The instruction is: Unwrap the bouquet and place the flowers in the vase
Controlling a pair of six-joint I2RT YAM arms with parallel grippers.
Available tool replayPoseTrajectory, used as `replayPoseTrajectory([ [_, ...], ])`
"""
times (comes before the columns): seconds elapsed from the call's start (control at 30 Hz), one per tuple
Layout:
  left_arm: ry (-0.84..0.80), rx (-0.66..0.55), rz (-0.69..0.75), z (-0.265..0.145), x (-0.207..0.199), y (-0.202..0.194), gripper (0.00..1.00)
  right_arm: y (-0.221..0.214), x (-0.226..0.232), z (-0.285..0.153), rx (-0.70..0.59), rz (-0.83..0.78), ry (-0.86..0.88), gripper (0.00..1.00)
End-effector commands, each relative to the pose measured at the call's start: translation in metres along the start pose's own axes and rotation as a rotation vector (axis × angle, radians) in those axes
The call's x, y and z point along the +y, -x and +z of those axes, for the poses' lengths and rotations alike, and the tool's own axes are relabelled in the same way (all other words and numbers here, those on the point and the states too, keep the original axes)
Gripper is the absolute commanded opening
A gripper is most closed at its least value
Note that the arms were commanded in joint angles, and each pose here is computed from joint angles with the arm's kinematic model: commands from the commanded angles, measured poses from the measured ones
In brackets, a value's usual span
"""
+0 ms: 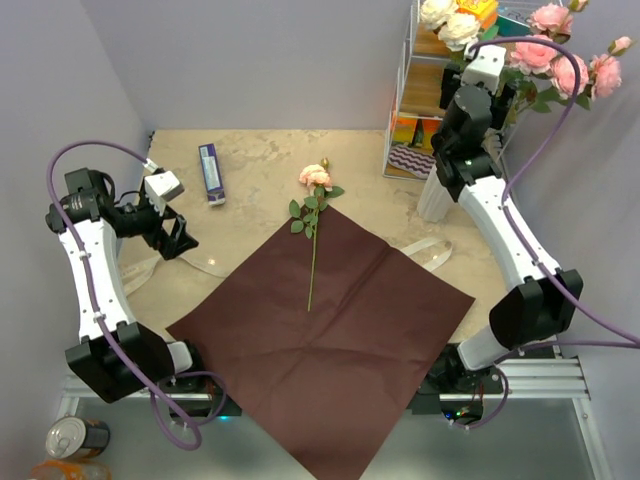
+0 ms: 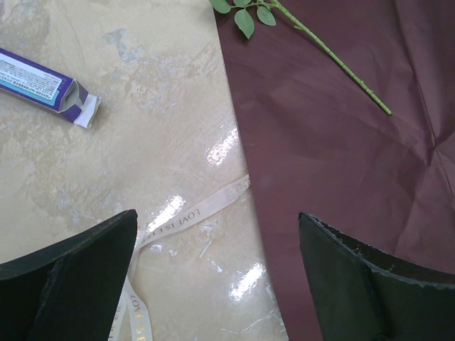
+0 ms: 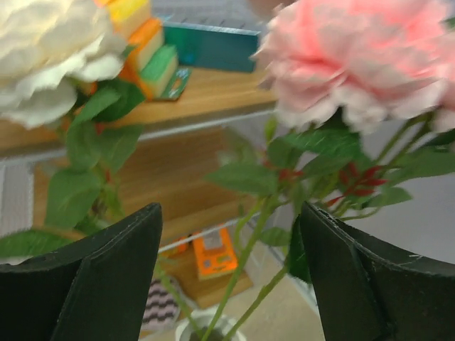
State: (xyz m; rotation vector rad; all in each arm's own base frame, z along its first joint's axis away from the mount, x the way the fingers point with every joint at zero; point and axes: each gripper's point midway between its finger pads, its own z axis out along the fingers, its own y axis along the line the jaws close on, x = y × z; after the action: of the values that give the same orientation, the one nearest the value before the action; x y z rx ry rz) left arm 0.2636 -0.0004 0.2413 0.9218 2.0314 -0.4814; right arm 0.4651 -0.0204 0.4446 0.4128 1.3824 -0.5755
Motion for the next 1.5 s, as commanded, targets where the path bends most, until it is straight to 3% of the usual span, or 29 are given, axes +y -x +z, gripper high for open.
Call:
replayPoseTrajectory([
  [0.0,0.013,-0.053,0.025,-0.009,-0.006,0.017,1.0,-0.008,0.031,-0.044,0.103,0.071,0.279,0.81],
  [0.13,0.02,-0.06,0.031,-0.011,-0.009,0.02,0.99,-0.022,0.066,-0.089,0.161,0.003,0.479,0.76],
  [0.3,0.018,-0.072,0.032,-0.012,-0.013,0.023,0.99,-0.037,0.105,-0.15,0.199,-0.065,0.656,0.85],
  [0.47,0.027,-0.069,0.033,-0.014,-0.015,0.022,1.0,-0.057,0.137,-0.19,0.303,-0.026,0.789,0.93],
  [0.5,0.027,-0.069,0.033,-0.014,-0.017,0.022,1.0,-0.078,0.15,-0.201,0.362,-0.073,0.836,0.99],
  [0.6,0.027,-0.074,0.036,-0.014,-0.018,0.022,0.99,-0.114,0.185,-0.235,0.53,-0.062,0.993,0.99],
  [0.73,0.021,-0.086,0.033,-0.014,-0.02,0.024,0.99,-0.151,0.216,-0.268,0.691,0.142,1.078,0.99],
  [0.8,0.016,-0.091,0.031,-0.013,-0.021,0.025,0.99,-0.156,0.229,-0.277,0.699,0.2,1.135,0.99],
  [0.9,0.017,-0.092,0.034,-0.013,-0.021,0.025,0.99,-0.205,0.236,-0.279,0.787,0.099,1.036,0.99],
  [0.93,0.015,-0.093,0.034,-0.013,-0.021,0.025,0.99,-0.203,0.242,-0.273,0.778,0.079,1.007,0.98],
  [1.0,0.014,-0.09,0.03,-0.012,-0.02,0.024,0.99,-0.24,0.246,-0.273,0.824,-0.019,0.935,0.95],
  [1.03,0.01,-0.09,0.028,-0.012,-0.021,0.023,0.99,-0.241,0.249,-0.271,0.816,-0.026,0.921,0.88],
  [1.2,0.012,-0.075,0.023,-0.008,-0.019,0.015,1.0,-0.287,0.257,-0.267,0.843,-0.116,0.835,0.74],
  [1.33,0.015,-0.065,0.03,-0.009,-0.018,0.015,0.99,-0.3,0.263,-0.264,0.847,-0.143,0.811,0.61],
  [1.47,0.005,-0.072,0.02,-0.005,-0.018,0.011,0.99,-0.312,0.273,-0.265,0.851,-0.146,0.814,0.56],
])
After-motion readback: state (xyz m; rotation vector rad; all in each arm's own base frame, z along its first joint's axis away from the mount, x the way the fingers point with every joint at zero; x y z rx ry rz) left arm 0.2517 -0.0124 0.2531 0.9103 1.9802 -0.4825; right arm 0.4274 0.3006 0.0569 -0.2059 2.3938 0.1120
